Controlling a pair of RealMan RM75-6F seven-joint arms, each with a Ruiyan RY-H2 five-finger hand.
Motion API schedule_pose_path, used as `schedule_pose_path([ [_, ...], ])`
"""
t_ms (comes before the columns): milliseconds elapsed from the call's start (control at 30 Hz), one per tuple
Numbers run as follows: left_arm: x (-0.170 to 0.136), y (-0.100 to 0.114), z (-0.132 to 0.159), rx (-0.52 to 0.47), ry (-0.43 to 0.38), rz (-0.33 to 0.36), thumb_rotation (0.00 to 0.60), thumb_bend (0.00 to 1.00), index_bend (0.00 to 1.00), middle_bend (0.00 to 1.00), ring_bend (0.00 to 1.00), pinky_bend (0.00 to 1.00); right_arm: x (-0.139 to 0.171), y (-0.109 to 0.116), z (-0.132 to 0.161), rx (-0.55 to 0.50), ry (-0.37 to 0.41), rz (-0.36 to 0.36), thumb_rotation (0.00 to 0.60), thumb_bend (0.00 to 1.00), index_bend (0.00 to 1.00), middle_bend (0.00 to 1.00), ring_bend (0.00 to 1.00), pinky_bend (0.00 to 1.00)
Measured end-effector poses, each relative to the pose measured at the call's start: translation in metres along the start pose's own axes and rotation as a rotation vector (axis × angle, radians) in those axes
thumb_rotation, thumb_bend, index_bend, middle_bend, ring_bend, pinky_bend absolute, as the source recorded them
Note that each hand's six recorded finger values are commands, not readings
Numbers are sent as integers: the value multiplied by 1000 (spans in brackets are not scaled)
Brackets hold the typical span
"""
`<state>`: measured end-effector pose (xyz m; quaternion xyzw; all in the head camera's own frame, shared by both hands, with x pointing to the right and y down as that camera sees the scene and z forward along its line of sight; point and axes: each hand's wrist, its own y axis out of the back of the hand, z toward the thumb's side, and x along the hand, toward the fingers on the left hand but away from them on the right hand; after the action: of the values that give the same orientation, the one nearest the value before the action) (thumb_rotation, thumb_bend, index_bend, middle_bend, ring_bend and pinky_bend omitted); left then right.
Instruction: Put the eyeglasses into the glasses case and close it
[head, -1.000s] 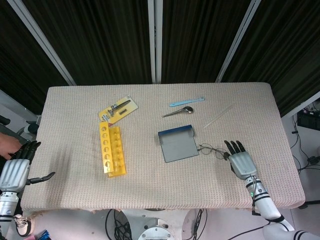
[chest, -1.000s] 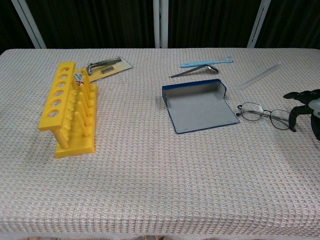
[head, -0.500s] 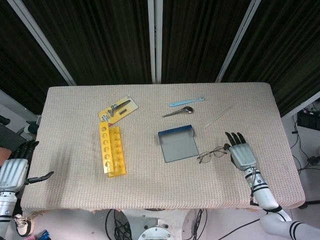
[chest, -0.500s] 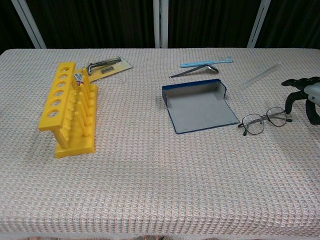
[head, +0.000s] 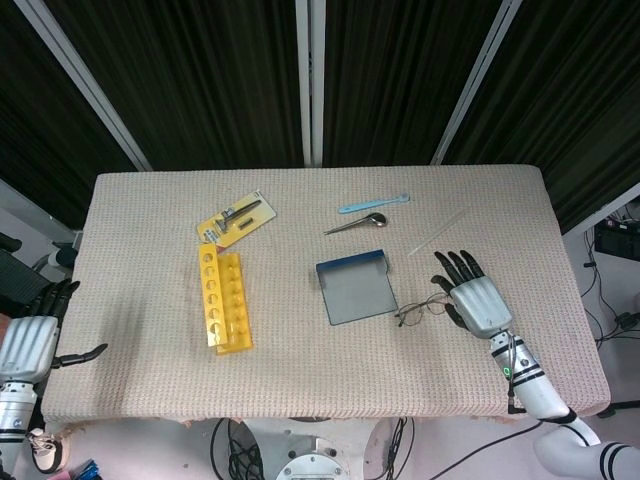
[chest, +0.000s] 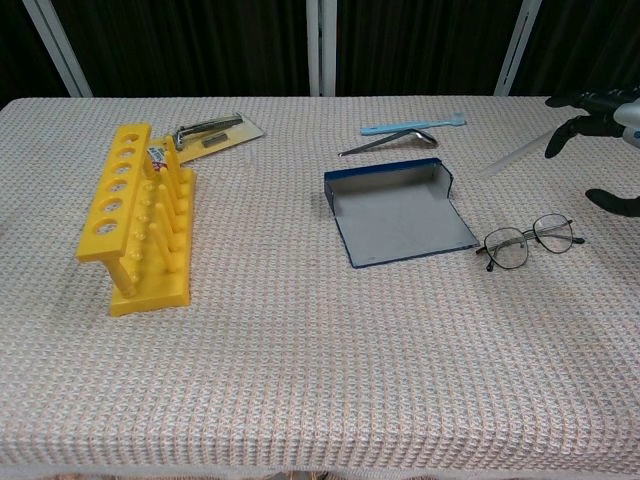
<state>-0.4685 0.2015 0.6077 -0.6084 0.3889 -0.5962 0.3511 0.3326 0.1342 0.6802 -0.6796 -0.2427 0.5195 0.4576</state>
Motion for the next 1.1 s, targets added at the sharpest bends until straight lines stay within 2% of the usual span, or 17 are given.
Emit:
schedule_pose_path([
  [167, -1, 0, 2, 8, -4, -8, 372, 57, 66, 65, 71, 217, -13, -3, 10, 65, 21, 77, 600, 299, 349, 0, 0, 0],
  [267, -2, 0, 1, 8, -3, -12, 375, 56, 65, 64, 72, 217, -22, -5, 15, 105, 26, 99, 600, 297, 374, 0, 0, 0],
  [500, -4, -1, -1, 5, 3, -23, 372, 57, 66, 64, 71, 217, -37, -18, 22, 92, 7, 150, 600, 295, 386, 0, 0, 0],
  [833, -4, -2, -6, 2, 11, -29, 371, 56, 66, 64, 71, 217, -40, -32, 22, 106, -9, 189, 600, 295, 392, 0, 0, 0],
  [1100, -4, -4, -8, 9, 14, -38, 371, 57, 66, 64, 71, 217, -44, -38, 28, 111, 5, 194, 600, 297, 429, 0, 0, 0],
])
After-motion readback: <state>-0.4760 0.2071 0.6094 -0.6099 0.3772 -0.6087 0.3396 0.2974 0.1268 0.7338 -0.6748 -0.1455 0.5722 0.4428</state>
